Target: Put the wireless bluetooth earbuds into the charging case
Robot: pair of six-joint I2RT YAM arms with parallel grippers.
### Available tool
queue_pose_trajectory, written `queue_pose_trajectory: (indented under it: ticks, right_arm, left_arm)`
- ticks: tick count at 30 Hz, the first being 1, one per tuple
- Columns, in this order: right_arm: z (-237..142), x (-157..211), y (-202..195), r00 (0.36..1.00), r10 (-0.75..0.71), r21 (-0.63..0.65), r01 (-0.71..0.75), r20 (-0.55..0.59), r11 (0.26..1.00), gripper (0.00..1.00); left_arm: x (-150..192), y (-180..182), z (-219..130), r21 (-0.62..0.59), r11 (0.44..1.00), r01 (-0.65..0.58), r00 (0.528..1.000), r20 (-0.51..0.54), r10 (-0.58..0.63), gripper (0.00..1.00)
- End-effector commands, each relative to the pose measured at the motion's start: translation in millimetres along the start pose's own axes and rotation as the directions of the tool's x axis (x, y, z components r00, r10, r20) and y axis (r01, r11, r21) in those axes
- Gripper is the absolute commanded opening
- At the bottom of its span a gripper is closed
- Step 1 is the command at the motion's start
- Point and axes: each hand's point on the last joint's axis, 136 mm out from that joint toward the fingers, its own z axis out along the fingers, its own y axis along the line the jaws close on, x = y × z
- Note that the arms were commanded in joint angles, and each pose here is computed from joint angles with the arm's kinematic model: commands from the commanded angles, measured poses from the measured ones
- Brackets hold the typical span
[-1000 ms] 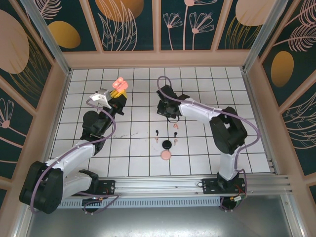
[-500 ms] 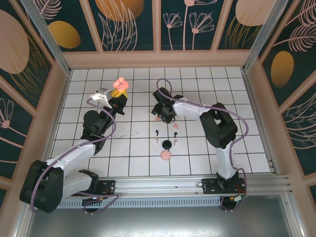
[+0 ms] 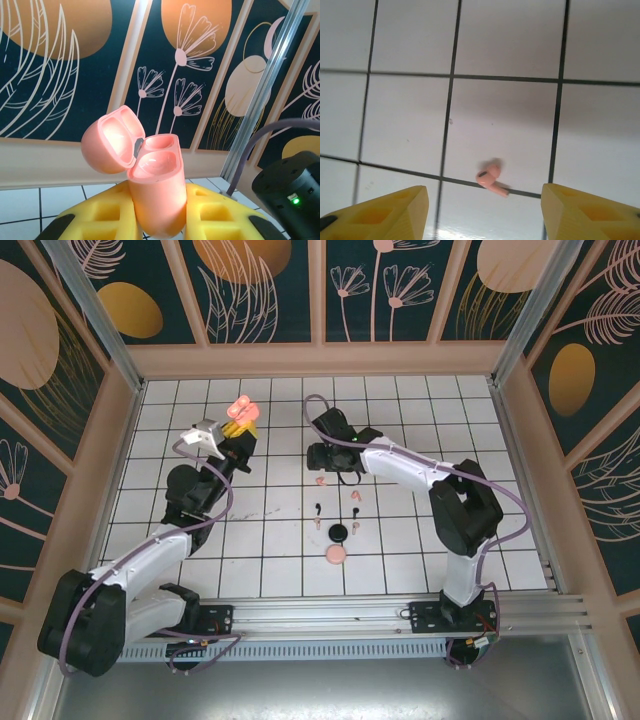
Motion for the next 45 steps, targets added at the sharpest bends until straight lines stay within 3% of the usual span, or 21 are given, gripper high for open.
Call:
queue_pose_trajectory:
  ticks: [1,11,22,45]
  right_arm:
    - [7,13,-1,0.971,-0.237,-0.044,0.235,-0.033,0.971,0.61]
    - [43,29,8,0.934,-0.332,-0.058,0.327,-0.128,0.943,0.58]
    - [61,29,10,0.955,-0.246,-0.028,0.245,-0.163,0.969,0.54]
    - [78,49,1,0.95,-0.225,0.03,0.237,-0.216,0.971,0.44]
  left_arm:
    - [-16,-7,-1,0.013,1.0,-0.026,0.999,0.039,0.025,0.0]
    - [-20,-7,1,0.005,0.999,-0.037,0.999,0.039,0.037,0.0]
    - [-20,-7,3,0.005,0.999,-0.036,0.999,0.035,0.036,0.0]
    - [-20,-7,2,0.008,0.999,-0.043,0.998,0.037,0.043,0.0]
